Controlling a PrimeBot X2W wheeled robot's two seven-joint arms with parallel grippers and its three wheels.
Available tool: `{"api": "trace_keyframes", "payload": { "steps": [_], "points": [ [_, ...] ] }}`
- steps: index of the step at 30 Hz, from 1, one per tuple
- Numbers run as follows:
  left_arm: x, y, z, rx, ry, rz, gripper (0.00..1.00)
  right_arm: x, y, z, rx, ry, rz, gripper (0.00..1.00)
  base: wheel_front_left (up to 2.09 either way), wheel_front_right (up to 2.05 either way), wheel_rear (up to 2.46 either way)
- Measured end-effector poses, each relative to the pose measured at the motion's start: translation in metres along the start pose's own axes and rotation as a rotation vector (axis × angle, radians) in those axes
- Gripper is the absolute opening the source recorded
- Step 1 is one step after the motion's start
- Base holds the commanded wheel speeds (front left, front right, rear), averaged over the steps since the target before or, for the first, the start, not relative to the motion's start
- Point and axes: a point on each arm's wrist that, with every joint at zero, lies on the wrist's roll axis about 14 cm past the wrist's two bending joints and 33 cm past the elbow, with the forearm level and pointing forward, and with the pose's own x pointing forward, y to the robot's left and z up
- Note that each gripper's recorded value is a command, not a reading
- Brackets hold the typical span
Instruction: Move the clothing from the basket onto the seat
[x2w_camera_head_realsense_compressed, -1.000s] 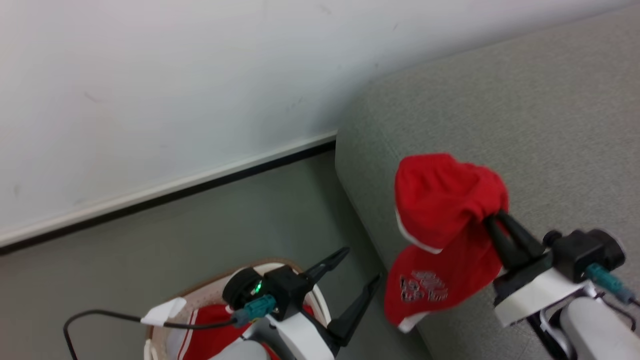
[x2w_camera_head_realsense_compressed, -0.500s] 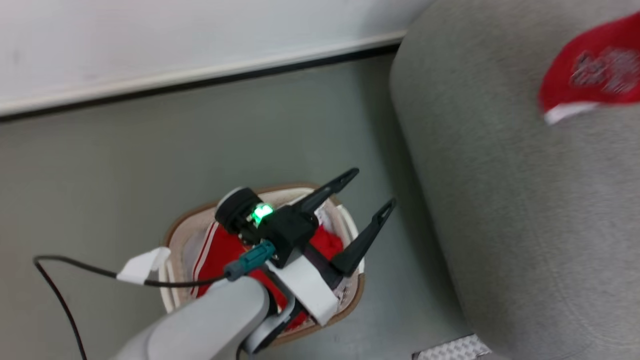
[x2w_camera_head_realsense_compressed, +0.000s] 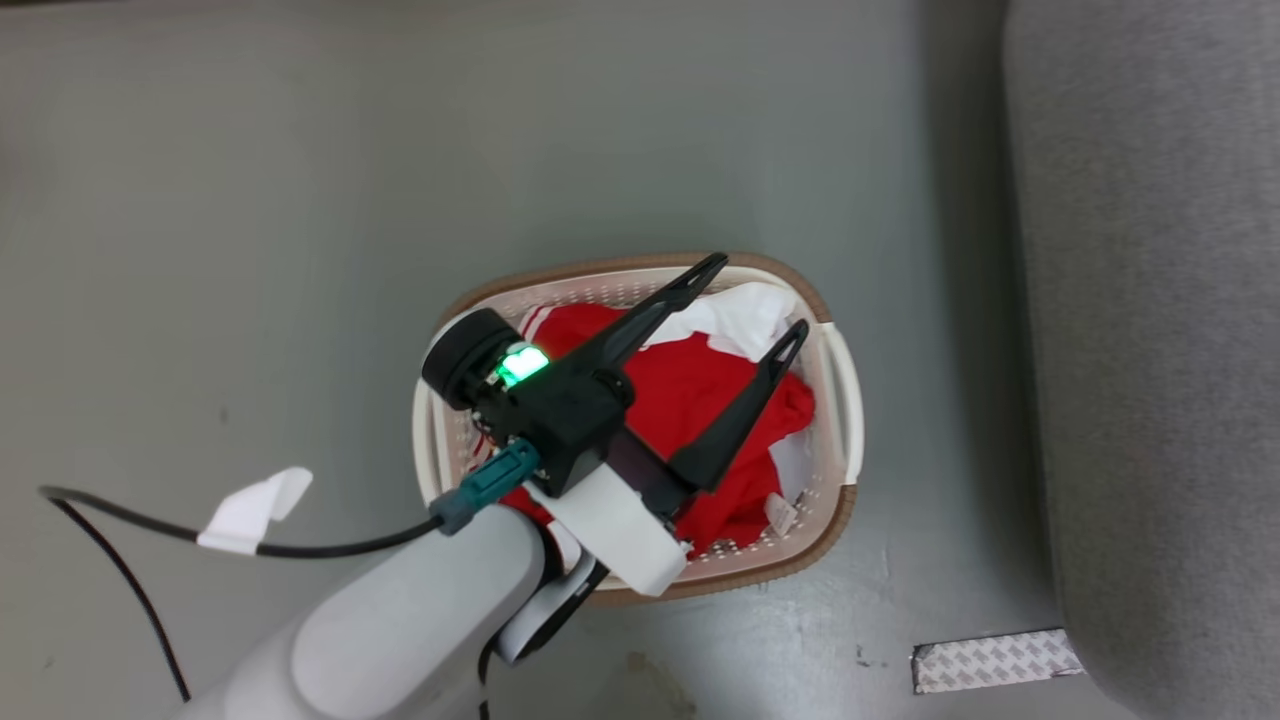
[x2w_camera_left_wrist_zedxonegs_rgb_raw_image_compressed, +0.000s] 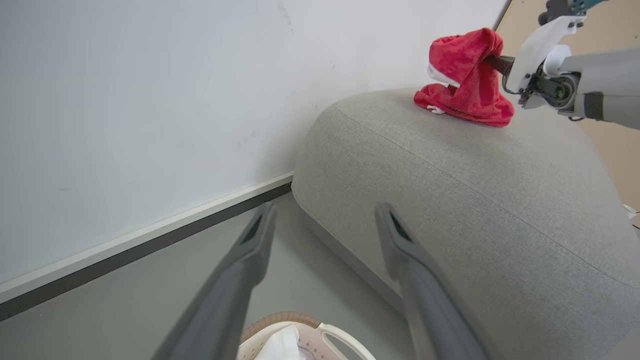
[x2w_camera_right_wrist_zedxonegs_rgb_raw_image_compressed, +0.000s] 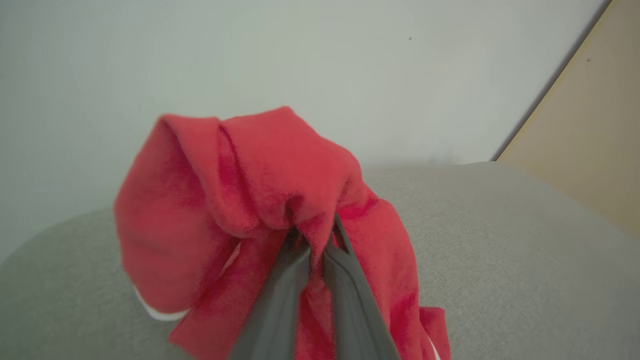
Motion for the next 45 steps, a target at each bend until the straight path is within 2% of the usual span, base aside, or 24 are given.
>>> {"api": "trace_keyframes", "payload": {
  "steps": [1, 2, 3, 7, 11, 17, 22, 28, 35, 39, 43, 45],
  "points": [
    [-0.003, 0.003, -0.004, -0.002, 0.009, 0.012, 1.0, -0.004, 0.004, -0.017, -0.011, 0.038, 0.005, 0.36, 0.0, 0.0, 0.0],
    [-0.007, 0.005, -0.008, -0.005, 0.022, 0.022, 1.0, -0.008, 0.009, -0.029, -0.025, 0.068, 0.015, 0.62, 0.0, 0.0, 0.0],
    [-0.009, 0.005, -0.01, -0.007, 0.03, 0.027, 1.0, -0.012, 0.012, -0.037, -0.036, 0.088, 0.022, 1.0, 0.0, 0.0, 0.0],
    [-0.014, 0.007, -0.005, -0.004, 0.024, 0.053, 1.0, -0.022, 0.005, -0.032, -0.06, 0.083, 0.015, 1.0, 0.0, 0.0, 0.0],
    [-0.019, 0.002, 0.006, 0.002, 0.015, 0.069, 1.0, -0.044, 0.018, -0.028, -0.077, 0.082, 0.069, 1.0, 0.0, 0.0, 0.0],
    [-0.031, -0.008, 0.027, 0.025, -0.002, 0.108, 1.0, -0.084, 0.022, 0.007, -0.072, -0.025, 0.128, 1.0, 0.0, 0.0, 0.0],
    [-0.053, -0.01, 0.051, 0.031, -0.039, 0.195, 1.0, -0.127, 0.018, 0.038, -0.032, -0.136, 0.176, 1.0, 0.0, 0.0, 0.0],
    [-0.101, -0.002, 0.065, 0.069, -0.049, 0.345, 1.0, -0.184, 0.03, 0.056, 0.02, -0.218, 0.276, 1.0, 0.0, 0.0, 0.0],
    [-0.168, 0.014, 0.074, 0.083, -0.075, 0.557, 1.0, -0.245, 0.064, 0.055, 0.096, -0.243, 0.418, 1.0, 0.0, 0.0, 0.0],
    [-0.201, 0.013, 0.072, 0.076, -0.084, 0.642, 1.0, -0.28, 0.082, 0.042, 0.132, -0.213, 0.493, 1.0, 0.0, 0.0, 0.0],
    [-0.228, 0.014, 0.067, 0.074, -0.088, 0.714, 1.0, -0.304, 0.086, 0.023, 0.134, -0.17, 0.53, 1.0, 0.0, 0.0, 0.0],
    [-0.239, 0.015, 0.065, 0.077, -0.087, 0.739, 1.0, -0.314, 0.087, 0.016, 0.169, -0.145, 0.545, 1.0, 0.0, 0.0, 0.0]
  ]
}}
